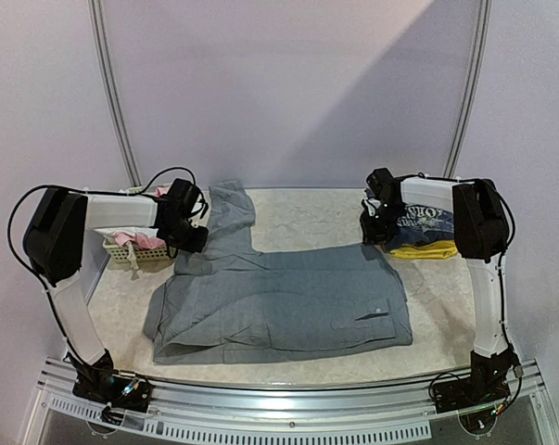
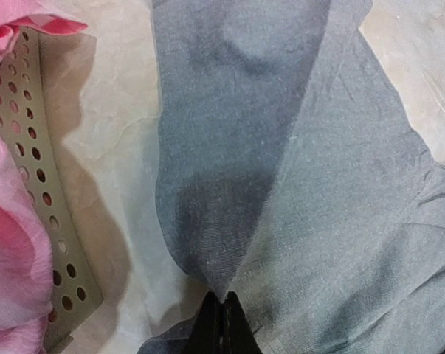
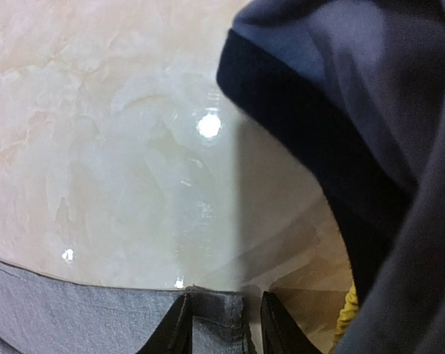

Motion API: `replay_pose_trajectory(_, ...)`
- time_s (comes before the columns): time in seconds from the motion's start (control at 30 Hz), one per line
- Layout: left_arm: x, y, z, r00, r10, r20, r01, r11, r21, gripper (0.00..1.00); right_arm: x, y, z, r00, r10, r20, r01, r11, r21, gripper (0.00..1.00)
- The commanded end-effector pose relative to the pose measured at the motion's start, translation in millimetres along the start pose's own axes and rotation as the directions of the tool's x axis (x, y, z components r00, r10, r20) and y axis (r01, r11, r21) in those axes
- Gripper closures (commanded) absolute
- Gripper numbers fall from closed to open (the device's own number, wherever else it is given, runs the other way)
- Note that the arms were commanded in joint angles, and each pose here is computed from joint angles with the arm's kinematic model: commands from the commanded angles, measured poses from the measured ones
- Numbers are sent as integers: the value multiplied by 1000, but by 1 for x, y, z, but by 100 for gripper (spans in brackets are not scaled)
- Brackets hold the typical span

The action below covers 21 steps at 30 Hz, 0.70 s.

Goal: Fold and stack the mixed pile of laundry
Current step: Pick up the 1/3-folded shirt from the center of the board.

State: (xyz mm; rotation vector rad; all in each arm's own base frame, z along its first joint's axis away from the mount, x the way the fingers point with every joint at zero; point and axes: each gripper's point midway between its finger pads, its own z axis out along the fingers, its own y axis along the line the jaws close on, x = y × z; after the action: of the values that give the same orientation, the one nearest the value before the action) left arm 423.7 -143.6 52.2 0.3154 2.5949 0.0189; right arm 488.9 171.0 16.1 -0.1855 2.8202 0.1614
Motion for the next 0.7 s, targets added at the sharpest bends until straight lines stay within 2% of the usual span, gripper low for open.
replay_pose_trajectory(0.0,-1,-6,5,1000,9,-11,-9,1000,0,100,4,4,17,1000,9,-27,-10,999,-51,75)
replay_pose_trajectory(0.23,-1,-6,6,1000,16,-13,-16,1000,-4,100,6,6,13,1000,6,-31,-8,998,-67,99)
replay_pose_trajectory(0.67,-12,-15,0,1000,21,15,-21,1000,19,100,-4,12,-15,1000,18,26,-15,996,-85,100)
